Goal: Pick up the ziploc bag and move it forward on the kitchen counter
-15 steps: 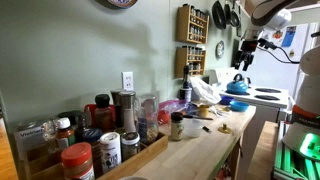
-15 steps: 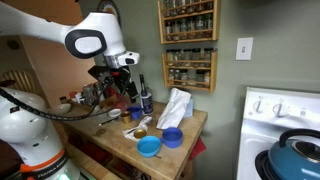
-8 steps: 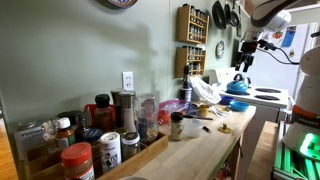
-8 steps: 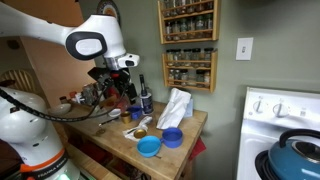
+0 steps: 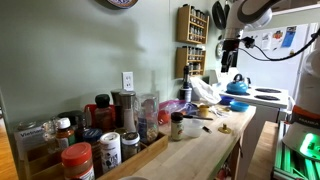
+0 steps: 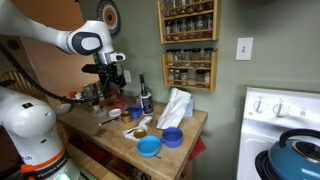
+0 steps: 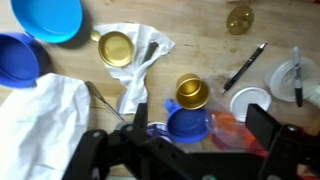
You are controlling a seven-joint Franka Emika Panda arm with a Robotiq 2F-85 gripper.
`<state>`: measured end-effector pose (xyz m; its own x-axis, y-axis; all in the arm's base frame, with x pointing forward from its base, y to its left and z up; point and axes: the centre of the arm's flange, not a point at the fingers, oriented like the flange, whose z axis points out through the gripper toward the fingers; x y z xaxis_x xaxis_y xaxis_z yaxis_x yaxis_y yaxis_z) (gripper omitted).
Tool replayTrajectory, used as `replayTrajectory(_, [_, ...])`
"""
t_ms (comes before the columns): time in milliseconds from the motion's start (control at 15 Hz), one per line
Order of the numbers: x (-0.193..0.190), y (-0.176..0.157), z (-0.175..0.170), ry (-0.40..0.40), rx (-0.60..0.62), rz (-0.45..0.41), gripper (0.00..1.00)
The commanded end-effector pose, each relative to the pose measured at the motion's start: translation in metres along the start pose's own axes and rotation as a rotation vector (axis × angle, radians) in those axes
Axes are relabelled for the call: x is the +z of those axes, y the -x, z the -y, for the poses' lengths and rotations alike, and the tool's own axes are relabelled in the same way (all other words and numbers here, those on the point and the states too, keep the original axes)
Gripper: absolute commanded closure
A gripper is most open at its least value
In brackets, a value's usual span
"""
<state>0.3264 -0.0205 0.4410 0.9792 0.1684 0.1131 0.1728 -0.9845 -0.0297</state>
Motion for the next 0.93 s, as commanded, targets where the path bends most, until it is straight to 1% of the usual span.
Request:
replayTrajectory(0, [-0.004,-0.052,0.08,0.044,-0.209,-0.001,0.0])
replayTrajectory(67, [-0.007,-0.065,0.1,0.078,-0.273,-0.008,0.0])
replayTrajectory(133, [-0.011,-0.075,0.118,0.09,-0.34,-0.026,0.0])
replayTrajectory(267, [-0.013,-0.095,0.153,0.09,-0.463,-0.062,0.0])
replayTrajectory(333, [-0.009,-0.103,0.172,0.086,-0.52,-0.068,0.0])
replayTrajectory(400, [-0.006,-0.108,0.185,0.078,-0.576,-0.072,0.0])
replayTrajectory(467, [-0.002,-0.112,0.186,0.079,-0.631,-0.066,0.0])
replayTrajectory(533, [-0.013,-0.087,0.18,0.078,-0.537,-0.081,0.0])
replayTrajectory(600, [-0.011,-0.091,0.185,0.075,-0.55,-0.077,0.0])
replayTrajectory(867, [-0.012,-0.093,0.182,0.074,-0.541,-0.08,0.0])
